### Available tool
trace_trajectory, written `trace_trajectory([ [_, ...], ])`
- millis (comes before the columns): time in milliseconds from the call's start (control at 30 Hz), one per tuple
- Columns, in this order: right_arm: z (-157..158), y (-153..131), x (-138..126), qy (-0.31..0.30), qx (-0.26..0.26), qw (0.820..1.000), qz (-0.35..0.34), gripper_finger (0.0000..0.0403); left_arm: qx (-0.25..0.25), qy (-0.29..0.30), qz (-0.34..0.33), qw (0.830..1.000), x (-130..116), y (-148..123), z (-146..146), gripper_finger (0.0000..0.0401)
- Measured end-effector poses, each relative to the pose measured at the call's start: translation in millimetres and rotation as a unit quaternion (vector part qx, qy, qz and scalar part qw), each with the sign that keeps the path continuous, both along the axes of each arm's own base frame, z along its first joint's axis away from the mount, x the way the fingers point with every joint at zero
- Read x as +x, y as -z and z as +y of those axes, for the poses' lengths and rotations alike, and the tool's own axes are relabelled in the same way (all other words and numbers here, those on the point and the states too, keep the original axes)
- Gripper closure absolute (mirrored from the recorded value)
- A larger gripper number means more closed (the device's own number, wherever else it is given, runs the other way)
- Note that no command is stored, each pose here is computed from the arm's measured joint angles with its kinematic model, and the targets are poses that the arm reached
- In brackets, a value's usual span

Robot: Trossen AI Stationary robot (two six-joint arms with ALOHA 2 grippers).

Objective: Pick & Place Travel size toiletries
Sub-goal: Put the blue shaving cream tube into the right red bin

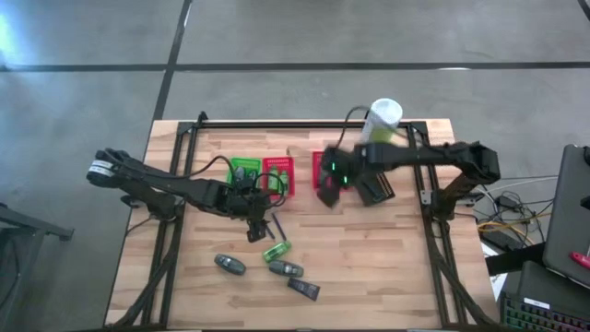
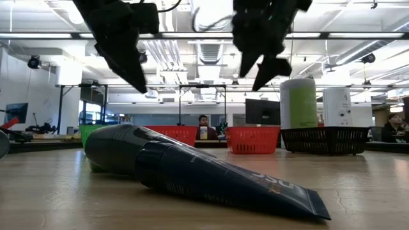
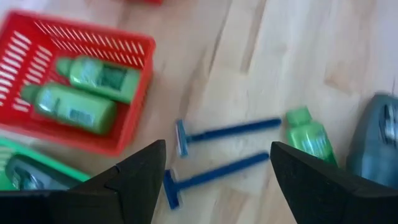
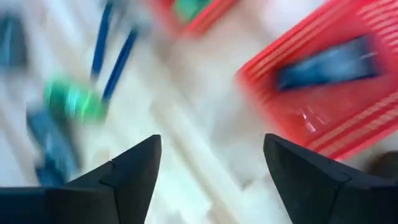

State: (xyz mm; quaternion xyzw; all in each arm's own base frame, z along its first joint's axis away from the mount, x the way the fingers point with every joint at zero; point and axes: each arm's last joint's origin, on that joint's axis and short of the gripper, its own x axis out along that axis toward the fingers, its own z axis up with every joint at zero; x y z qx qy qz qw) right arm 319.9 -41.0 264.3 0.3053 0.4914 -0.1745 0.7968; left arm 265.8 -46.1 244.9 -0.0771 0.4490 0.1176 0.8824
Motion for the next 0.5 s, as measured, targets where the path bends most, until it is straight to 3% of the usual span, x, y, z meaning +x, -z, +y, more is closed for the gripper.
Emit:
trace_trajectory([
  [200,71,5,10,-0.152,-0.037,0.988,-0.022,0.0119,-0.006,0.009,0.031,0.999,-13,-1,-8,0.0108],
  [333,111,17,16,-0.176,-0.039,0.983,-0.028,0.013,0.002,0.041,0.028,0.999,-23,-7,-16,0.0108],
  [500,154,29,18,-0.187,-0.084,0.977,-0.051,0.0148,0.007,0.069,0.018,0.997,-44,-16,-24,0.0108],
])
